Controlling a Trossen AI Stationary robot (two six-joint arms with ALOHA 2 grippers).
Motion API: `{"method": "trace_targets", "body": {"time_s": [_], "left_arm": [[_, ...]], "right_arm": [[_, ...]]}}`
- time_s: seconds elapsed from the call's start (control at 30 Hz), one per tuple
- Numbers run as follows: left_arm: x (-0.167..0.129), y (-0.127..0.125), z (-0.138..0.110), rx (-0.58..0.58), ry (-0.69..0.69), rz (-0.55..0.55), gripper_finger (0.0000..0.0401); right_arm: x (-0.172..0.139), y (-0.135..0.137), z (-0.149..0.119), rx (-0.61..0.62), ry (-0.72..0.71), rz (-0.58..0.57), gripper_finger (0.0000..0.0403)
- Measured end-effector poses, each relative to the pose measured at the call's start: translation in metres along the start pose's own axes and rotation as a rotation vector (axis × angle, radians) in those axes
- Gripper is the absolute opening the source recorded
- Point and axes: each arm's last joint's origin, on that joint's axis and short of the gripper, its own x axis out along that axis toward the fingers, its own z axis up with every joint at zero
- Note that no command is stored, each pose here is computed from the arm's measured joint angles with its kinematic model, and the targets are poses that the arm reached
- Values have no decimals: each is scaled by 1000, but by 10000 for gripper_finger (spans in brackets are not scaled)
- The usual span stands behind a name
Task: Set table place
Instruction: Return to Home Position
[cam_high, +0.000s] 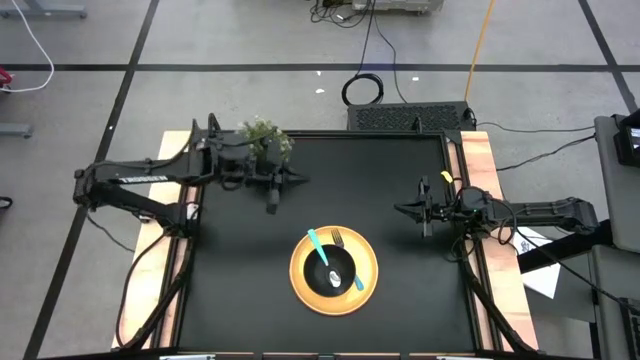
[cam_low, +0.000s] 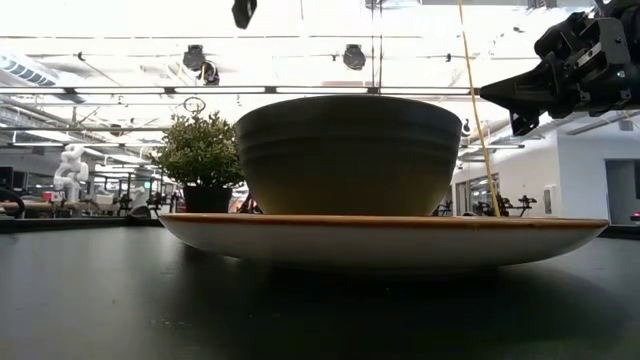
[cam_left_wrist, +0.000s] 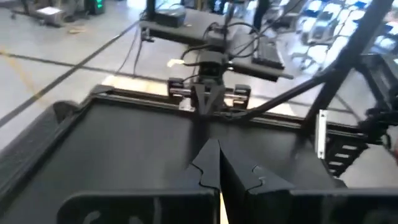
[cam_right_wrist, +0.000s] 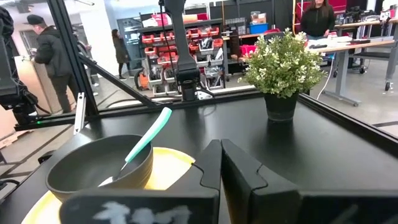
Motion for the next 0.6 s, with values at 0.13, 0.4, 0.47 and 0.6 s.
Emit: {"method": "trace_targets", "body": {"time_s": [0.13, 0.4, 0.47, 0.6], "left_arm": [[1, 2, -24, 63, -55, -54, 1], [-34, 3, -54, 167, -197, -35, 0], [-45, 3, -58, 182, -218, -35, 0], [-58, 1, -72, 298, -180, -30, 0]], "right_arm": [[0, 0, 0, -1, 0, 0, 0], [0, 0, 0, 3, -2, 1, 0], [0, 0, 1, 11, -12, 4, 0], [0, 1, 5, 10, -50, 12, 0]]}}
